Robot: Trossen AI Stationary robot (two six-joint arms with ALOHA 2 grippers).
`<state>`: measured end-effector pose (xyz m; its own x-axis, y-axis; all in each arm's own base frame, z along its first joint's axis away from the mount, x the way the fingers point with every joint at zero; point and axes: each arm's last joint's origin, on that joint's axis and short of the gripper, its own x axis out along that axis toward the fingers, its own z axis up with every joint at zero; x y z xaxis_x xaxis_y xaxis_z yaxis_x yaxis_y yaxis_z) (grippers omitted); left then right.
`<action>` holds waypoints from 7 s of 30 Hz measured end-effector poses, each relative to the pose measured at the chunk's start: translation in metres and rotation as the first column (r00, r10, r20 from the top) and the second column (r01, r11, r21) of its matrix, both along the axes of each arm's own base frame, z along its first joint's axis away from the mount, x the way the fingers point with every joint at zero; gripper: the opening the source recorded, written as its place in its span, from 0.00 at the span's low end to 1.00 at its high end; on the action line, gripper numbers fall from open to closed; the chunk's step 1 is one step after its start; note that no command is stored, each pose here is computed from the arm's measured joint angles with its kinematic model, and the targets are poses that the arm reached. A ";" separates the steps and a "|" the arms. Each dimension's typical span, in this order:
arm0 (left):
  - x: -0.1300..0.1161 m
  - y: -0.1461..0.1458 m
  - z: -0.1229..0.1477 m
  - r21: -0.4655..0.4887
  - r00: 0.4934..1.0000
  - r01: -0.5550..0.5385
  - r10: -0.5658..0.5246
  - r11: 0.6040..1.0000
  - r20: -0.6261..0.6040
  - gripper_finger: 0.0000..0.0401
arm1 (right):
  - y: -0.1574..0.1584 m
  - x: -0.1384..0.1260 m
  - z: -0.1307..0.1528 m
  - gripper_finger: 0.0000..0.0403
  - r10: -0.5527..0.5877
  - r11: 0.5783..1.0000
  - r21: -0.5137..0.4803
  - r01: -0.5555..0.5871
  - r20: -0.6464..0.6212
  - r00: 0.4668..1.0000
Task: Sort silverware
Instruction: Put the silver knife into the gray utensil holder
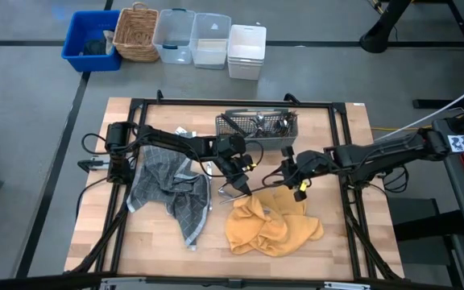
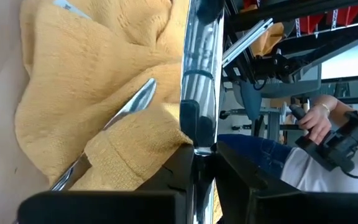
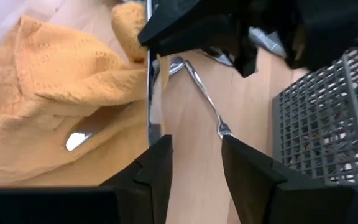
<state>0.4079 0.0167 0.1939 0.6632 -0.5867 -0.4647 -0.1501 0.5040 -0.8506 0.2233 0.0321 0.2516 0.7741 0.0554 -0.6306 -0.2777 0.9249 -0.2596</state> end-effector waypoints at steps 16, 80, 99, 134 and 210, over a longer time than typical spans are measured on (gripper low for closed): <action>0.000 0.001 0.000 -0.002 1.000 -0.004 0.004 1.000 -0.007 0.11 | 0.003 -0.001 -0.004 0.35 0.049 0.995 0.095 -0.044 -0.052 0.997; -0.006 0.009 0.015 0.028 0.996 0.051 -0.053 0.998 0.078 0.25 | 0.003 0.009 -0.003 0.01 -0.029 0.996 0.075 0.051 -0.270 0.962; -0.063 0.011 0.109 0.375 0.966 -0.165 0.073 0.912 0.247 0.24 | -0.028 0.020 0.098 0.00 -0.223 0.975 -0.004 0.223 -0.037 0.974; -0.070 -0.044 0.039 0.692 0.989 0.033 -0.122 0.721 0.080 0.24 | -0.033 0.086 -0.016 0.32 -0.169 0.929 0.160 0.333 -0.616 0.769; -0.059 0.023 0.042 0.864 0.969 -0.245 0.105 0.440 0.222 0.12 | -0.048 -0.015 0.105 0.33 -0.808 0.551 0.244 0.798 -0.083 0.583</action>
